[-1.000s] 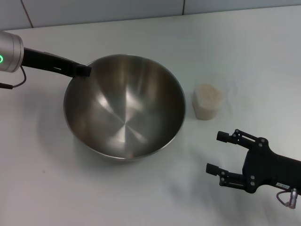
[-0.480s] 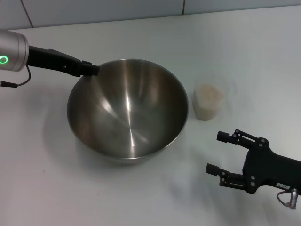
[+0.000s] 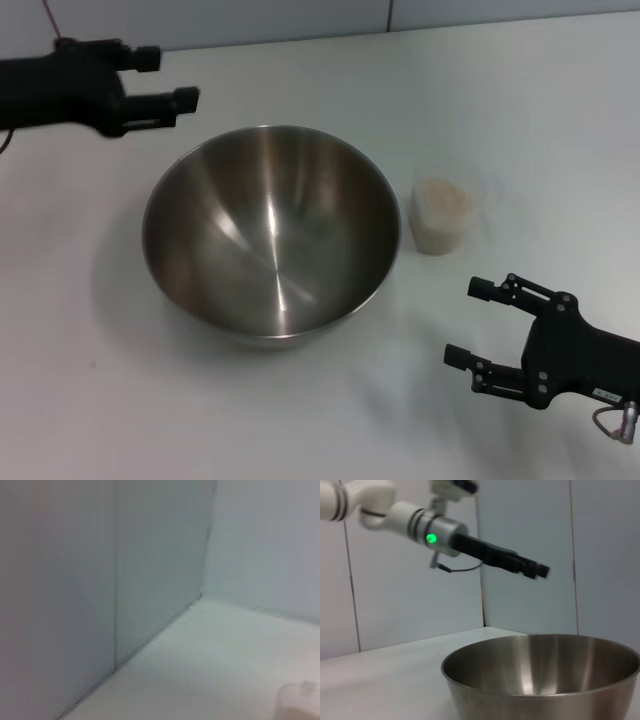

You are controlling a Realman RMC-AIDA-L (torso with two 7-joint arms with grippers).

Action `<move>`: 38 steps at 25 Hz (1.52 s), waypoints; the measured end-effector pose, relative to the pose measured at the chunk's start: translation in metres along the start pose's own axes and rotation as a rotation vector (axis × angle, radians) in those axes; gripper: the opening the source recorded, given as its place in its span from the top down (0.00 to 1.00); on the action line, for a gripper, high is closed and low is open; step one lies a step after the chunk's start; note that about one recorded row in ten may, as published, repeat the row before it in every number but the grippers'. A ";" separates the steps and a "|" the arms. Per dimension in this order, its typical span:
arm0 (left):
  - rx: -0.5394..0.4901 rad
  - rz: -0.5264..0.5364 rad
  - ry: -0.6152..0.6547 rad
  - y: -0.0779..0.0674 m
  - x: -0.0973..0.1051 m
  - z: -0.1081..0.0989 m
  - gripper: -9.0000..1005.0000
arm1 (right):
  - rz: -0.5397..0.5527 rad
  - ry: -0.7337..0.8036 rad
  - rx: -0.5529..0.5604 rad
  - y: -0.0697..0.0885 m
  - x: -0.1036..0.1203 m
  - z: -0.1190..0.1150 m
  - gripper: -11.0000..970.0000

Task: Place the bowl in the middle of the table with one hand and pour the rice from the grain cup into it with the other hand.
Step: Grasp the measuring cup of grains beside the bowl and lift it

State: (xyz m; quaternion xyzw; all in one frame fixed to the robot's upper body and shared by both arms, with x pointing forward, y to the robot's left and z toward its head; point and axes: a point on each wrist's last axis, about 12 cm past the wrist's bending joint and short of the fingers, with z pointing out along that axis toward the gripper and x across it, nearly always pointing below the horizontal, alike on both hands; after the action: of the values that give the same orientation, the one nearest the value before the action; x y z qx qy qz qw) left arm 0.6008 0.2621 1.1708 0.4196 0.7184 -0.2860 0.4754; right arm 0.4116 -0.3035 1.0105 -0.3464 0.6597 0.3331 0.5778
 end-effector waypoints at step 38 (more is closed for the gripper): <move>0.039 0.045 -0.084 -0.059 0.142 -0.073 0.14 | 0.010 -0.033 0.673 -0.035 0.020 0.009 0.17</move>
State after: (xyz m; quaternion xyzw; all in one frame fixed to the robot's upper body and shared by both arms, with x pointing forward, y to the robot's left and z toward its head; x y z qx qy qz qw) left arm 0.4892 0.3397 1.0688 0.4326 0.6824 -0.3067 0.5032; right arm 0.4442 -0.3164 0.9883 -0.1274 0.7251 0.1051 0.6686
